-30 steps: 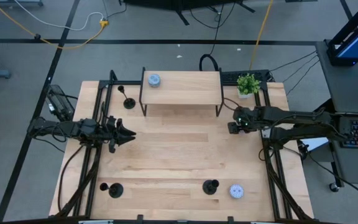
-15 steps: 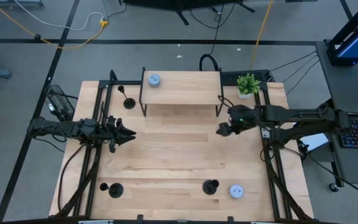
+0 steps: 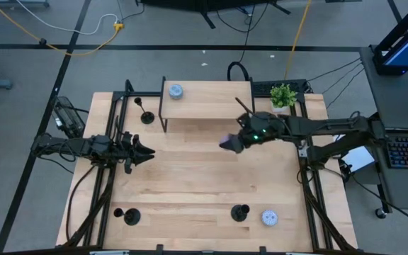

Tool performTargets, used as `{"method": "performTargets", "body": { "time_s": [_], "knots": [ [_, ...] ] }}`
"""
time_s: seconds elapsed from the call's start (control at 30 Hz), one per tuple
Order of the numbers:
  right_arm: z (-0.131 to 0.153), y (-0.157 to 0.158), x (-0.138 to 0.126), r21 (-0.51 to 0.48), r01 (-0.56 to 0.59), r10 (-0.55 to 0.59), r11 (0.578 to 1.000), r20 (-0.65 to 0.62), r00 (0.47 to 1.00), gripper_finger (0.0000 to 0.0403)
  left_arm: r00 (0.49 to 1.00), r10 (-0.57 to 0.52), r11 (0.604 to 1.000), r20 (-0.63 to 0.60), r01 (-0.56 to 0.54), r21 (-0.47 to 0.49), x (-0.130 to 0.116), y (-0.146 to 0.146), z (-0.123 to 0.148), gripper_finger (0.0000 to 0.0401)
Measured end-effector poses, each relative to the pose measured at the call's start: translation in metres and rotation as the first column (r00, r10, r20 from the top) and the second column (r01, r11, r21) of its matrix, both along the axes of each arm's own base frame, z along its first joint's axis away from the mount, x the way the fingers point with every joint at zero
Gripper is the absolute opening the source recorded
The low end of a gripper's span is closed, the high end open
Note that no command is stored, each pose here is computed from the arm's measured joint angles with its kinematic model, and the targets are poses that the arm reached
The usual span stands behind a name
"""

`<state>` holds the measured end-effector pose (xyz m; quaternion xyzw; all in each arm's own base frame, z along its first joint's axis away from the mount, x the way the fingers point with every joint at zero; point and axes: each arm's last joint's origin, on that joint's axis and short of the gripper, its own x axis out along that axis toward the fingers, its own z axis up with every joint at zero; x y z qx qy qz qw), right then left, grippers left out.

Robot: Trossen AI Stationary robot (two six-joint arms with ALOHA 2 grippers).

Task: Pick & Place candle stick holders
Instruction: Put the purple patterned scented candle on the shelf

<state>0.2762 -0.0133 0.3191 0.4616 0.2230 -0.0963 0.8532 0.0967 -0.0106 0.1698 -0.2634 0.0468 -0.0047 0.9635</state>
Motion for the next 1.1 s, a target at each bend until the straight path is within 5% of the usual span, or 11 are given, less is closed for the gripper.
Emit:
{"method": "performTargets", "body": {
  "time_s": [0.5,1.1],
  "knots": [
    [0.063,-0.075,0.067,-0.326,0.026,-0.019,0.945,0.026,0.999,0.0294,1.000,-0.001,1.000,0.001,0.001,0.000,0.000,0.000,0.000,0.0131],
    [0.029,-0.172,0.122,-0.417,-0.008,-0.100,0.909,-0.235,0.967,0.0294,1.000,-0.001,1.000,0.000,0.001,-0.008,0.000,0.000,0.000,0.0131]
  ]
}}
